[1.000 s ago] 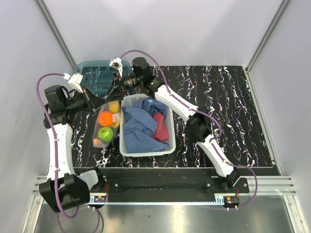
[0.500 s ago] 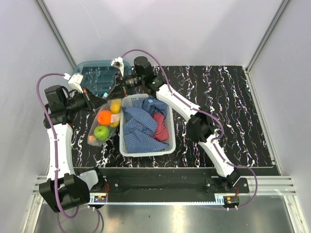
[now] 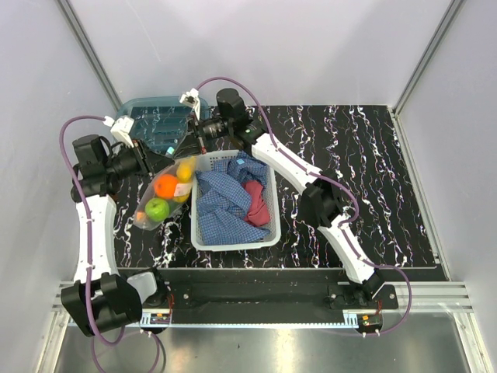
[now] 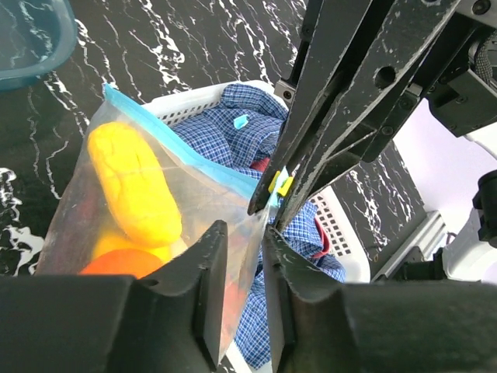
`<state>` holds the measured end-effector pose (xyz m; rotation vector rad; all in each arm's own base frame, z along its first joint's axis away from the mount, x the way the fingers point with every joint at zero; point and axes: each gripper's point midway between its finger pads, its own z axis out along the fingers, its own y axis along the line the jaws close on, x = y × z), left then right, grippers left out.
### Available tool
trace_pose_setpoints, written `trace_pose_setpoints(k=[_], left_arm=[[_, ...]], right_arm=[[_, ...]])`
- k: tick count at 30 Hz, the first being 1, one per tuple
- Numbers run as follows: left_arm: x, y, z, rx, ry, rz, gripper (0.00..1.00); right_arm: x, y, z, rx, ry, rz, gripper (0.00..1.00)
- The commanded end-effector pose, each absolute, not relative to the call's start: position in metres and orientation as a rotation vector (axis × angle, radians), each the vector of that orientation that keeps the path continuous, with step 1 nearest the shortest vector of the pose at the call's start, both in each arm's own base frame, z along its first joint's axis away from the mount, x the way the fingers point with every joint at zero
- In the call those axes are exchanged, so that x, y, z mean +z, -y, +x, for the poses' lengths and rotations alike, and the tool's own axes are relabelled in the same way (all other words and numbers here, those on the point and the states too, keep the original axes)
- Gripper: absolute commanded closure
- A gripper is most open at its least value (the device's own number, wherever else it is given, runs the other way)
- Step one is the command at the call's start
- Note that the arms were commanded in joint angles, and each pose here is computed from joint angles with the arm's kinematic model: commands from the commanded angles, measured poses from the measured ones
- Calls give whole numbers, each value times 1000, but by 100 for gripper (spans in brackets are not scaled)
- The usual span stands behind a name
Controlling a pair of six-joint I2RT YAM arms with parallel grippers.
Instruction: Open the zip-top bag and remove the fake food
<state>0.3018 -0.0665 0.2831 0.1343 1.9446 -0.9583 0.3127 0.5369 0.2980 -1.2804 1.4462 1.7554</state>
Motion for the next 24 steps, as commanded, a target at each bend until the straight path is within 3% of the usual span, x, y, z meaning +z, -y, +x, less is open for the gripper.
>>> trace_pose_setpoints(k=[1, 5, 6, 8, 11, 17, 20, 22, 24], left_arm=[[310, 75, 306, -985, -1859, 245, 76], [309, 73, 313, -989, -1872, 220, 100], [312, 74, 313, -992, -1867, 227, 100], [315, 72, 314, -977, -1861, 228, 100], [316, 73, 312, -978, -1858, 235, 100], [310, 76, 309, -993, -1864, 240, 100], [310, 75, 310, -984, -1863, 234, 100], [312, 75, 309, -985, -1858, 237, 100], [316, 76, 310, -995, -1850, 241, 100]], right_arm=[[363, -524, 297, 1752, -1269, -1308, 100], [366, -523, 295, 1769, -1265, -1306, 100], [367, -524, 295, 1769, -1267, -1302, 95], [367, -525, 296, 1767, -1277, -1287, 72], [369, -526, 299, 1776, -1276, -1268, 70], [368, -529, 302, 1795, -1277, -1251, 67], [366, -530, 300, 1807, -1277, -1262, 88], [361, -530, 300, 1815, -1288, -1268, 95], [359, -531, 302, 1812, -1298, -1259, 83]])
